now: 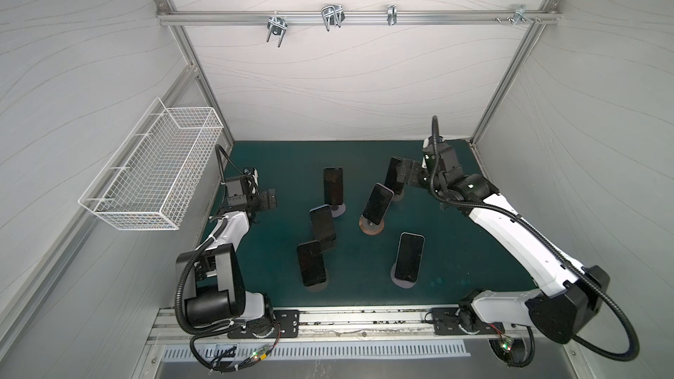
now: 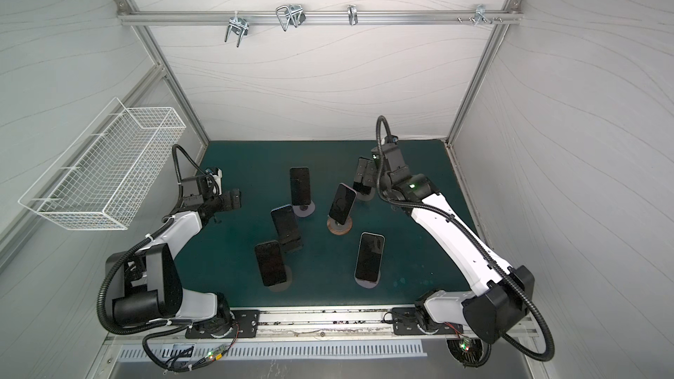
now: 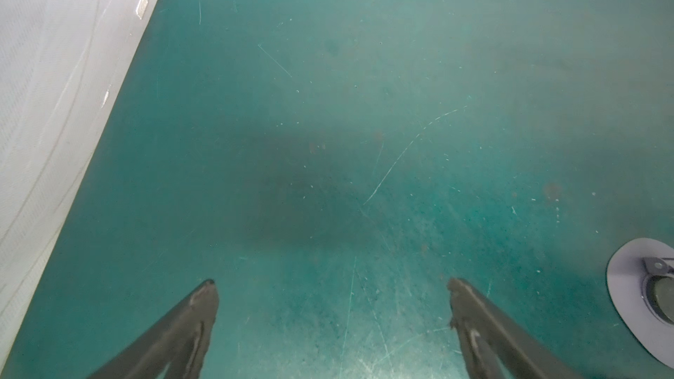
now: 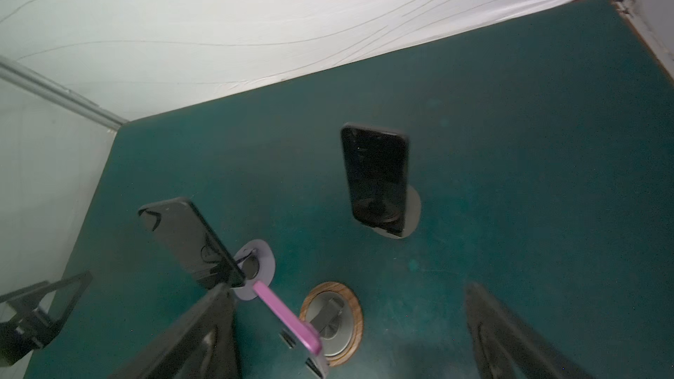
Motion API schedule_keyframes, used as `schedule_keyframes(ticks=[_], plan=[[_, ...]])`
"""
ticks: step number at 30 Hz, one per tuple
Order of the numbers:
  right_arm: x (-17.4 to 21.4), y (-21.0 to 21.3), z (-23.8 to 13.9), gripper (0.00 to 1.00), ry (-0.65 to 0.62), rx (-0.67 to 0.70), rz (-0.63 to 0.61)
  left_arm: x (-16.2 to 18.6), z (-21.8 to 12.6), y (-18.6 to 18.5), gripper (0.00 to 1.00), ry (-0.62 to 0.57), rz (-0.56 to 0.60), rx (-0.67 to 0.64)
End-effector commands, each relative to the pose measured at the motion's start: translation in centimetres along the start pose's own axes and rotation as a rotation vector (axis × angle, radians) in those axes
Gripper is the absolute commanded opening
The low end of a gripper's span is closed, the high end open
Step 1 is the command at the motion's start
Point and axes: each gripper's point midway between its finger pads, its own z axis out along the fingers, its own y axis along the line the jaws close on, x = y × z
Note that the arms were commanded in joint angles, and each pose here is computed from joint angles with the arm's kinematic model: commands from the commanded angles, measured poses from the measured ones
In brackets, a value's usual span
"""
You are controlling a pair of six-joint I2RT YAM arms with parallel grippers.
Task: Remove the phone from the phone stand
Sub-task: 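Reach the right gripper over the black phone on the lavender stand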
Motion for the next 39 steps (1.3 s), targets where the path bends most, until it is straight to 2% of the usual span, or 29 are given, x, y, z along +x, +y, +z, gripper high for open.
schedule_keyframes(ticks=[1,10,21,29,39], plan=[[0.7,1.3,0.4,0.99,0.037,0.0,0.001,-1.0,-0.3,-0.4,1.0,-0.049,0.033,0.027],[3.0,8.3,1.3,0.99,0.112,-0.094,-0.071,-0.8,-0.7,-1.3,1.0,-0.064,0.062,0.078],[6.1,16.2,4.1,0.99,0.163,-0.157,-0.147,-1.0,-0.6,-1.1,1.0,-0.063,0.057,0.066],[7.4,18.6,7.4,0.99,0.177,-0.121,-0.169,-0.9,-0.6,-1.1,1.0,-0.059,0.056,0.066],[9.2,18.7,11.3,0.99,0.194,-0.017,-0.207,-0.9,-0.5,-1.0,1.0,-0.055,0.052,0.063]])
